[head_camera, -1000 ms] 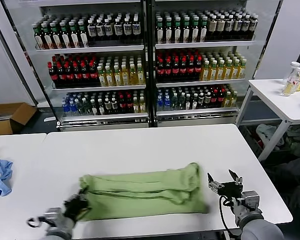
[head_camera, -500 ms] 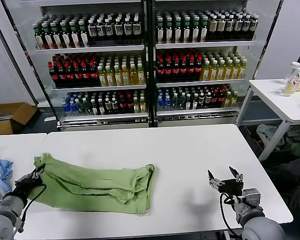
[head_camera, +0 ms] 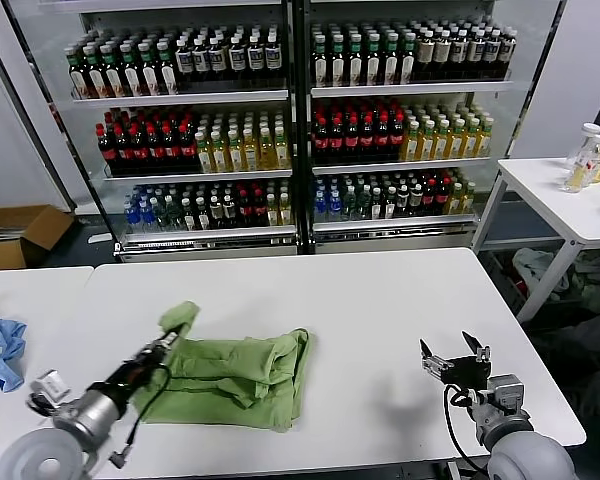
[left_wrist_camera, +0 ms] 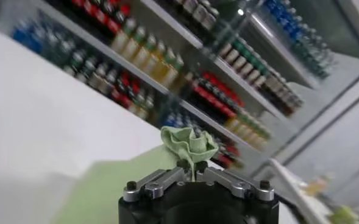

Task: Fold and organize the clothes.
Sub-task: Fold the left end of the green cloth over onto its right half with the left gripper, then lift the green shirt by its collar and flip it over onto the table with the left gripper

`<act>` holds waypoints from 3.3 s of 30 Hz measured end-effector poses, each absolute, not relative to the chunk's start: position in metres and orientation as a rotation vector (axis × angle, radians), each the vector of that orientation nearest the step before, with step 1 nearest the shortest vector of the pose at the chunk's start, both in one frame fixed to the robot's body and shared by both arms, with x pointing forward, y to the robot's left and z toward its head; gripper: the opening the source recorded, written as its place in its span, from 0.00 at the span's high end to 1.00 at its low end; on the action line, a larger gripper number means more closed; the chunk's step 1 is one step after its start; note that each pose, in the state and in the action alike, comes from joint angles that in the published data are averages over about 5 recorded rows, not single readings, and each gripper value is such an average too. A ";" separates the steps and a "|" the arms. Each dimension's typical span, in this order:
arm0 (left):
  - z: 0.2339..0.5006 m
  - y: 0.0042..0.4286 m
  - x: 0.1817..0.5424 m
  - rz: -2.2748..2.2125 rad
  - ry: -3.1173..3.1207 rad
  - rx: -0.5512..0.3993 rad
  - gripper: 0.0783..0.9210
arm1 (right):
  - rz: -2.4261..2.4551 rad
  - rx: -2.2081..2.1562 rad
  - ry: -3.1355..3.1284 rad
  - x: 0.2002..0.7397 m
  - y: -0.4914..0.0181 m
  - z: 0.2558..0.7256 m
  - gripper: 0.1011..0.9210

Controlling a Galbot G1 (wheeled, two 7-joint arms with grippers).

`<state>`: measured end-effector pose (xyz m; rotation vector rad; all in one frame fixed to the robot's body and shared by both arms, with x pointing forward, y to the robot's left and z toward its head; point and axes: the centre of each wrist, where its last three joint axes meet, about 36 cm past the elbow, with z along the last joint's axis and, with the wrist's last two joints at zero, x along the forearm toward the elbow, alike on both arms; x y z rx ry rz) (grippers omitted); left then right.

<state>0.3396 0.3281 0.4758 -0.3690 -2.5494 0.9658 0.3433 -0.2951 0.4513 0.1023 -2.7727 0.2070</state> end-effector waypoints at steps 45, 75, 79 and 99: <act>0.418 0.283 0.340 0.410 -2.664 -0.314 0.12 | 0.215 0.119 -2.787 0.337 -0.293 0.458 0.12; 0.376 0.315 0.356 0.690 -2.491 -0.183 0.49 | 0.229 0.097 -2.806 0.324 -0.296 0.471 0.12; 0.372 0.316 0.356 0.775 -2.456 -0.203 0.64 | 0.224 0.094 -2.809 0.323 -0.296 0.472 0.12; 0.381 0.350 0.352 1.144 -2.374 -0.182 0.97 | 0.207 0.097 -2.827 0.320 -0.296 0.481 0.12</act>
